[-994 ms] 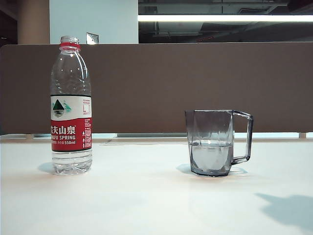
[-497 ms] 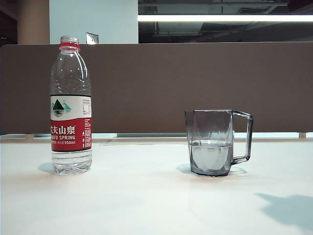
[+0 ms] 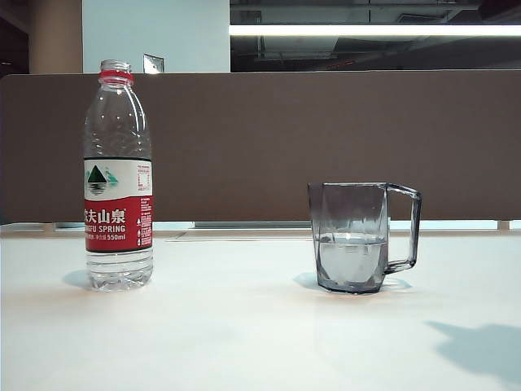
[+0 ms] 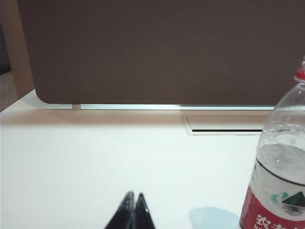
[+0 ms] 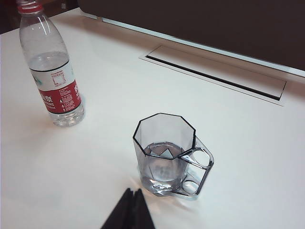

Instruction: Pick up the mineral water bottle with the left hand on the table and pour water into the mug until it's half full.

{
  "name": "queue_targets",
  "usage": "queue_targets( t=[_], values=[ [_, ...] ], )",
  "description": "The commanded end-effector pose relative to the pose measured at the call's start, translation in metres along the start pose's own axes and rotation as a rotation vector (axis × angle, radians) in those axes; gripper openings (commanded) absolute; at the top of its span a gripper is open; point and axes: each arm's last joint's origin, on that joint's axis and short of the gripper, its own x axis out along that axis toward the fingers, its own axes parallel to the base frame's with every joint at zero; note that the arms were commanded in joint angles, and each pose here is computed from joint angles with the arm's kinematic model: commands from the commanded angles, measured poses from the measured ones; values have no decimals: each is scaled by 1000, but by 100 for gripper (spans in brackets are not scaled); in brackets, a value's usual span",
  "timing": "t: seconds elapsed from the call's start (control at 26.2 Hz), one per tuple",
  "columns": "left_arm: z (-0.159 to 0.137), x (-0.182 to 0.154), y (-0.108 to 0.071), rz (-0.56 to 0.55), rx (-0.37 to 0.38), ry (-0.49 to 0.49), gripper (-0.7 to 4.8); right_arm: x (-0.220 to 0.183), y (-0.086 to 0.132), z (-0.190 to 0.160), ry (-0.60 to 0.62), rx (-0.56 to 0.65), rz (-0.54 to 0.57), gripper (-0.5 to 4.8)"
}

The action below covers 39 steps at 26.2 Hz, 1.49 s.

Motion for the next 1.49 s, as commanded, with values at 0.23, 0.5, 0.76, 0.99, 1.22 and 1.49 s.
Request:
queue_targets(
  t=[0.23,0.5,0.76,0.99,1.22,1.49],
  values=[
    [1,0,2,20,6,-4,-5,-1,0,4,-24,10,1,-1],
    [1,0,2,16,6,-2,-5,-1,0,4,-24,10,1,-1],
    [1,0,1,15,6,-2,-5,-1,0,4,-24,10,1,-1],
    [1,0,1,15,6,-2,-5,-1,0,4,-24,10,0,-1],
    [1,0,1,15,6,-2,-5,10,-10,-19,-33,16,-302,-1],
    [1,0,1,11,6,-2,-5,13,-38,-50,-148,59,-417,-1]
  ],
)
